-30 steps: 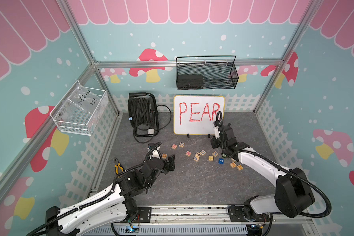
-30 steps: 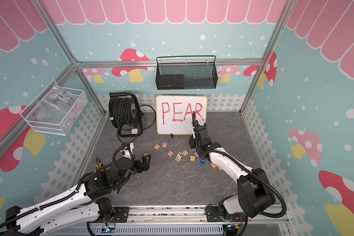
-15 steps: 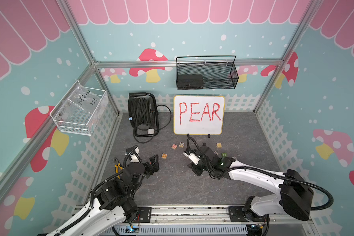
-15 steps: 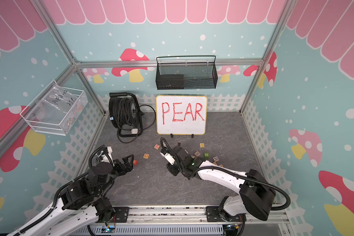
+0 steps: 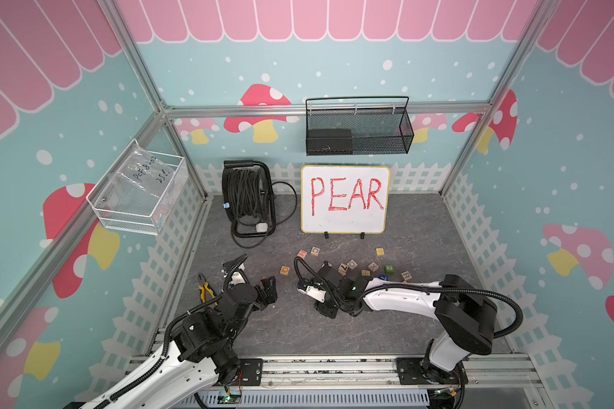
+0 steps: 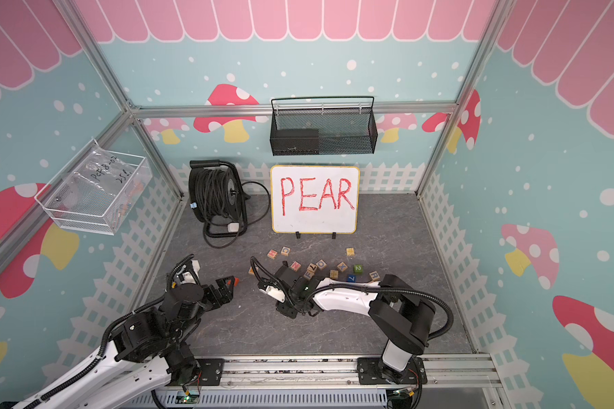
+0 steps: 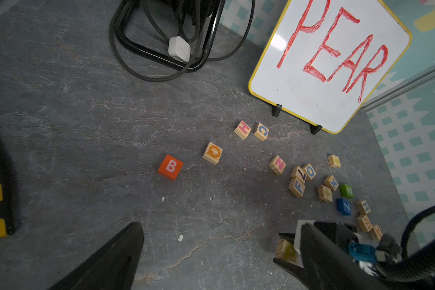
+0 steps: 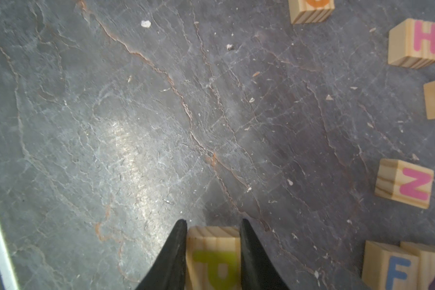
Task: Spell the uppercase word “pear” with letter blocks
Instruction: Place the letter block at the center of the board.
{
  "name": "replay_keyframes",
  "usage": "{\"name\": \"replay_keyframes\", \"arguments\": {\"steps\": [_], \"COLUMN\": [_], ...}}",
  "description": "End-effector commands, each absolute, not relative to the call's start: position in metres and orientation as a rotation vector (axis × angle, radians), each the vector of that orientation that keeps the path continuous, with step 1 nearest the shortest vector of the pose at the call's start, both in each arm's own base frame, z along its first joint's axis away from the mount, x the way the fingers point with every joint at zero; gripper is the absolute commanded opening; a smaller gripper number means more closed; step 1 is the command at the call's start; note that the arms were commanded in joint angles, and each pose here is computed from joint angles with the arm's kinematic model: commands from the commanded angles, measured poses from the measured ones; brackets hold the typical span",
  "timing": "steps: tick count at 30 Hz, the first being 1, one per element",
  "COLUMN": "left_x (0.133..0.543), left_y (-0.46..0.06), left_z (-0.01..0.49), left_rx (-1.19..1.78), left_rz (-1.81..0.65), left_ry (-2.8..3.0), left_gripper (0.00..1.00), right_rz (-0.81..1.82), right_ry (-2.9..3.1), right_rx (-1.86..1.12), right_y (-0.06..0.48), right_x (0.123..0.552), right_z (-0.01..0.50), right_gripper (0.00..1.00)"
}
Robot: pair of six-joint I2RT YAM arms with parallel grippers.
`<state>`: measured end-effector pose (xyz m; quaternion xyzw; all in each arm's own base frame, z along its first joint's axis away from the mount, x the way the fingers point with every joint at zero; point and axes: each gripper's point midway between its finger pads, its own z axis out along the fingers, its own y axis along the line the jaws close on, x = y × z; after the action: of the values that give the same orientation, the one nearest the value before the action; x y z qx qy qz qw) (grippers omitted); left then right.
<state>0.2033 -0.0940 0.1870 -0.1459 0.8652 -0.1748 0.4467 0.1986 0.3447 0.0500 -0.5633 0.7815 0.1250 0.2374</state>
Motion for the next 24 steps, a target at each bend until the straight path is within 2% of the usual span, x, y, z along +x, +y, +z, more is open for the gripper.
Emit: {"name": "replay_keyframes", "arguments": {"steps": [1, 15, 24], "left_x": [0.199, 0.195, 0.194], "left_y": [-0.088, -0.081, -0.084], "left_z": [0.177, 0.171, 0.168], "left_rx": [-0.404, -0.454, -0.413], "left_rz": [-0.424, -0.443, -0.443], "left_ry": [2.160, 2.140, 2.163], "left_gripper": [0.99, 0.99, 1.00], "right_rz": [0.307, 0.357, 0.357], "right_ry": [2.058, 1.984, 1.999], "right_rx": [-1.648, -1.846, -1.867], "right_y": [0.353, 0.369, 0.374], "right_x": [0.199, 0.192, 0.193], "right_z": [0.049, 0.029, 0.019], "right_gripper": [0.26, 0.27, 0.27]}}
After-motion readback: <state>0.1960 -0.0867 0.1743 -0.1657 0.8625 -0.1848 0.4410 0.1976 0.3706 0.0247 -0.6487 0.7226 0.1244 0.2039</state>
